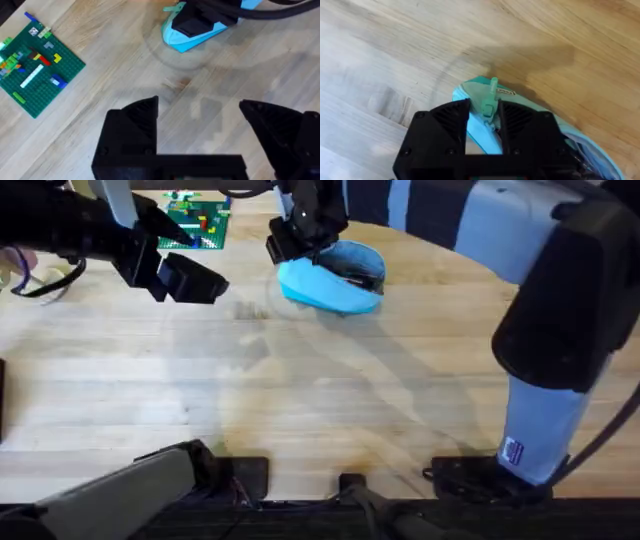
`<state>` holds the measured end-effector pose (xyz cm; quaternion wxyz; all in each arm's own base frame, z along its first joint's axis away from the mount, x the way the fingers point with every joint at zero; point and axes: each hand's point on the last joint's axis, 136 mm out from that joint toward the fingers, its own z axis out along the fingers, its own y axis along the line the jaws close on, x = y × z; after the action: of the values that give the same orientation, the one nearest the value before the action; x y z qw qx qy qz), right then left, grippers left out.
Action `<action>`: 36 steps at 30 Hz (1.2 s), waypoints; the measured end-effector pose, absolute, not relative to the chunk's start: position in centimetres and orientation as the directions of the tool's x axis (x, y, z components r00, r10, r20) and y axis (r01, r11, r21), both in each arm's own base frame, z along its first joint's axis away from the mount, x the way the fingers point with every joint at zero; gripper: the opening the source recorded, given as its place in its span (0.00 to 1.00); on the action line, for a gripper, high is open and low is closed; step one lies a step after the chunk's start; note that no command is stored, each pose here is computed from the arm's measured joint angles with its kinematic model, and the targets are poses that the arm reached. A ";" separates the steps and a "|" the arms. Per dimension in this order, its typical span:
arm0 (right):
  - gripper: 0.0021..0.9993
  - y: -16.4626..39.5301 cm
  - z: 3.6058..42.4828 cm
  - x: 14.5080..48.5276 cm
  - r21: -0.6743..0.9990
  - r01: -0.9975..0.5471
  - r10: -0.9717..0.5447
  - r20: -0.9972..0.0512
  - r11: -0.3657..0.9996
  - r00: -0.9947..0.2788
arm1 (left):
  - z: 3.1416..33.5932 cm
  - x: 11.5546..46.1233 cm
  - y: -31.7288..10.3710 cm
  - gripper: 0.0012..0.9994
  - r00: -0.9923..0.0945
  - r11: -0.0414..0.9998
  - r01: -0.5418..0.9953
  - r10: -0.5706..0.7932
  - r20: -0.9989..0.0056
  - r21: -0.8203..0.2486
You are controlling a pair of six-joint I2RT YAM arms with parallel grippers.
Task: Unzip the bag, pick up the pens from the table one at a time and place them inside, then zip the bag closed.
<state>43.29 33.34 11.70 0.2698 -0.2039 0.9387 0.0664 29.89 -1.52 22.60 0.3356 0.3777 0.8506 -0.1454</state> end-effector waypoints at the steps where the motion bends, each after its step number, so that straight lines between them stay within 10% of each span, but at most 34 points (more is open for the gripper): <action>1: 0.32 33.4 11.9 43.3 0.015 -0.419 -0.347 -0.534 0.908 -0.771 | 22.6 29.9 -1.5 0.99 -0.489 0.672 0.740 0.545 -0.681 0.006; 9: 0.17 32.6 12.2 43.0 -0.004 -0.410 -0.355 -0.508 0.912 -0.785 | 22.6 29.9 -1.5 0.99 -0.489 0.672 0.740 0.545 -0.681 0.006; 36: 0.59 31.8 17.1 42.2 -0.013 -0.427 -0.363 -0.549 0.904 -0.753 | 22.6 29.9 -1.5 0.99 -0.489 0.672 0.740 0.545 -0.681 0.006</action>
<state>42.23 31.76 17.08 0.2809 -0.2113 0.9345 0.0568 29.89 -1.52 22.60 0.3356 0.3777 0.8506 -0.1454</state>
